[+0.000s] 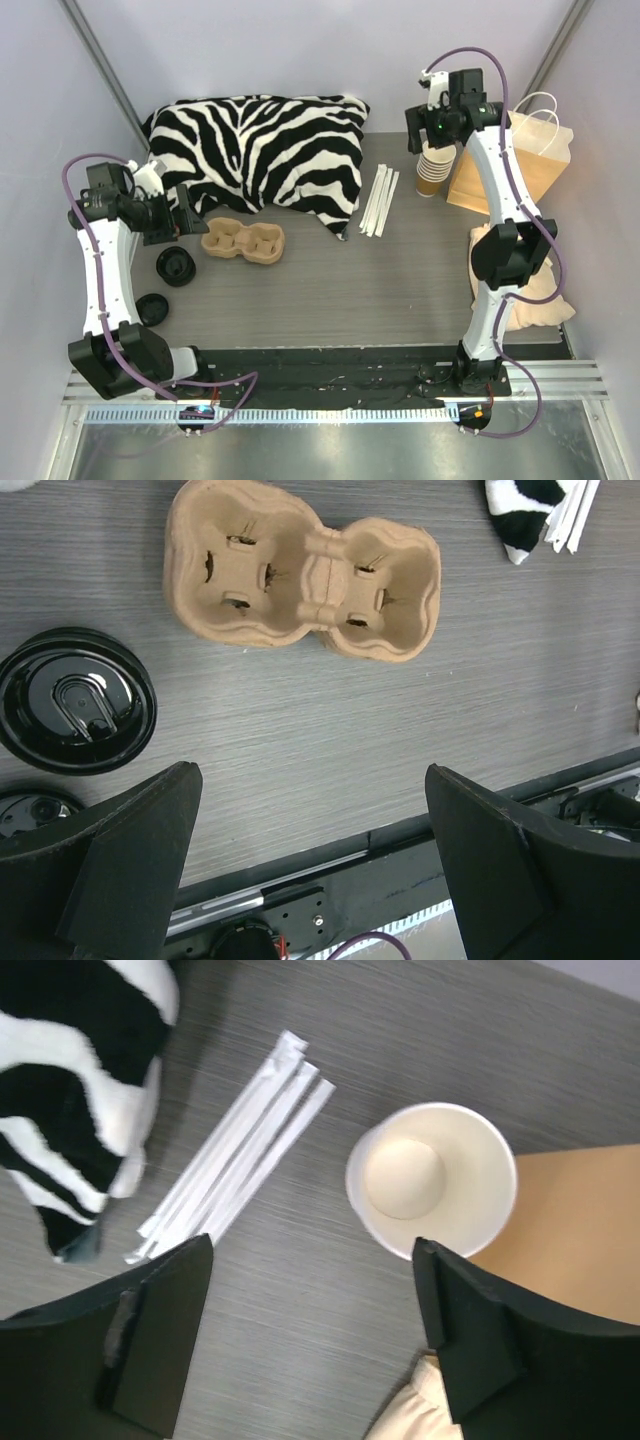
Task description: Pack the takeout coffee
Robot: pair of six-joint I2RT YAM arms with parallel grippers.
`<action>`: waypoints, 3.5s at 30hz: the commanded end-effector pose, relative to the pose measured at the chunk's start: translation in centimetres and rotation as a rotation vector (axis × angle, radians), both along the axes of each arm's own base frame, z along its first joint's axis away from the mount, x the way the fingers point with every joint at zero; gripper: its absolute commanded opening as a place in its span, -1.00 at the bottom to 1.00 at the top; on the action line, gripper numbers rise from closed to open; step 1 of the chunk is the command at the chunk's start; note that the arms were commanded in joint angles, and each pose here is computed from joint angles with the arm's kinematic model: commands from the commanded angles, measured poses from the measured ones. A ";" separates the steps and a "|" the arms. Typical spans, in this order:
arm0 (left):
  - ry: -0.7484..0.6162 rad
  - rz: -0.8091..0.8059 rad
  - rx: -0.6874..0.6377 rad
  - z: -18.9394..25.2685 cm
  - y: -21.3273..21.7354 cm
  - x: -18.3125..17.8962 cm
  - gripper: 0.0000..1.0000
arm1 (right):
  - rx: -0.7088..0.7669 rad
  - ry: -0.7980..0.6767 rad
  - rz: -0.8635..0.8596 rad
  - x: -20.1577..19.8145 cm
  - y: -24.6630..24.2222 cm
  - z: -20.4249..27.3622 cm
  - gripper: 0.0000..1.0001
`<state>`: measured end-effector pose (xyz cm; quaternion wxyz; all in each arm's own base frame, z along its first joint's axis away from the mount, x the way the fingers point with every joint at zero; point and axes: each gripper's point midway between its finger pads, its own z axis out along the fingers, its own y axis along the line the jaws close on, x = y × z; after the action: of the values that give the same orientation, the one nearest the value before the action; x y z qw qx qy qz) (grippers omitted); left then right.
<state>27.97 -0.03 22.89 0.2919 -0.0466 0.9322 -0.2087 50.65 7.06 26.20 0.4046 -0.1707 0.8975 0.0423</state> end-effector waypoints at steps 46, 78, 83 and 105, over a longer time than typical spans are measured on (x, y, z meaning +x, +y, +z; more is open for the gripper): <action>-0.055 -0.026 -0.103 1.4 -1.1 2.7 0.99 | -0.018 0.064 -0.050 4.4 -2.5 -5.2 -0.52; -0.070 -0.038 -0.131 1.9 -1.1 3.9 0.99 | -0.105 0.032 -0.013 3.3 -3.5 -2.8 -0.87; -0.079 -0.043 -0.126 2.1 -1.2 3.9 0.99 | -0.102 0.049 -0.013 3.3 -3.4 -3.5 -0.83; -0.088 -0.048 -0.134 2.2 -1.3 4.0 0.99 | -0.080 0.045 -0.019 2.9 -3.2 -2.5 -0.49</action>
<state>31.11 -1.11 23.65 0.2959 -0.0504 0.9140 -0.2730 53.35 3.67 18.64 0.3210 -0.1787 0.9300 0.0118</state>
